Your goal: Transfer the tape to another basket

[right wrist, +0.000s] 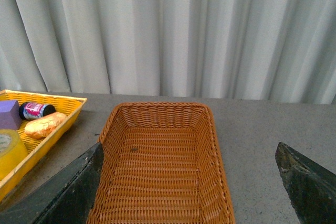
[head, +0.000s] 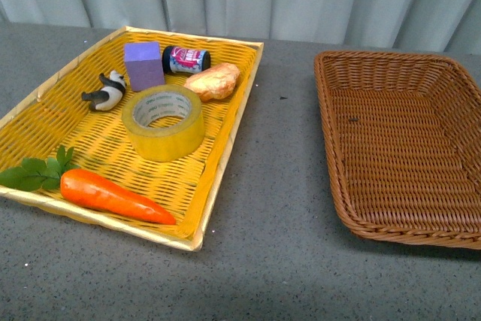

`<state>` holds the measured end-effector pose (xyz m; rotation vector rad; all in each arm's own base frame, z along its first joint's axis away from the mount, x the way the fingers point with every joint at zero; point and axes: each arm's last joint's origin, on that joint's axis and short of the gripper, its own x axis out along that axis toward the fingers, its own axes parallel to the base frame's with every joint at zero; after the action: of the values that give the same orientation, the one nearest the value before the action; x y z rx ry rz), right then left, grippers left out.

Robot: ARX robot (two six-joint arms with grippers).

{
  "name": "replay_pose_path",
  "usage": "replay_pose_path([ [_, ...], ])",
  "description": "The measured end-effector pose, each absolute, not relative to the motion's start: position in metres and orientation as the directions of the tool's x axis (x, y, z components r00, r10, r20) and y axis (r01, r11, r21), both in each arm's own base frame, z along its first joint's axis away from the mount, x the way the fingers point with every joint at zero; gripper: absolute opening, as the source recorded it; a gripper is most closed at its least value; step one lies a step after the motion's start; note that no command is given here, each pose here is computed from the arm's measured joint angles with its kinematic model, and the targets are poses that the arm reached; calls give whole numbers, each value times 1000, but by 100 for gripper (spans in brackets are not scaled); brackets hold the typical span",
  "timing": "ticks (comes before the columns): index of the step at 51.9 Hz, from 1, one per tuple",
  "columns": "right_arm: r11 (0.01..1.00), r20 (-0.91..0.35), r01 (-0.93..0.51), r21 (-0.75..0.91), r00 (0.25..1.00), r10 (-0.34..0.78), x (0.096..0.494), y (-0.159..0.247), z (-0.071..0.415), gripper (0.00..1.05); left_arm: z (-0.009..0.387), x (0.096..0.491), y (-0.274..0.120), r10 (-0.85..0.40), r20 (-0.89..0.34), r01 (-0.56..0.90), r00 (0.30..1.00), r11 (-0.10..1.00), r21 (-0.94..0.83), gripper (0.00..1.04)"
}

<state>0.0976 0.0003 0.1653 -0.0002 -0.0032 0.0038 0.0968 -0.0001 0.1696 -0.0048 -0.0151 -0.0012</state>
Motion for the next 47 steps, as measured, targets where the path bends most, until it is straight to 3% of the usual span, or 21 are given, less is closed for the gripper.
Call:
replay_pose_path([
  [30,1000,3,-3,0,1000,3,98,0,165,96,170,97,0,-1,15,1,1000,1000,-5,98],
  [35,1000,3,-4,0,1000,4,98,0,165,96,167,104,-3,163,-154,-174,974,983,-61,98],
  [47,1000,4,-3,0,1000,3,98,0,165,96,185,155,-12,75,-232,-105,970,987,-119,98],
])
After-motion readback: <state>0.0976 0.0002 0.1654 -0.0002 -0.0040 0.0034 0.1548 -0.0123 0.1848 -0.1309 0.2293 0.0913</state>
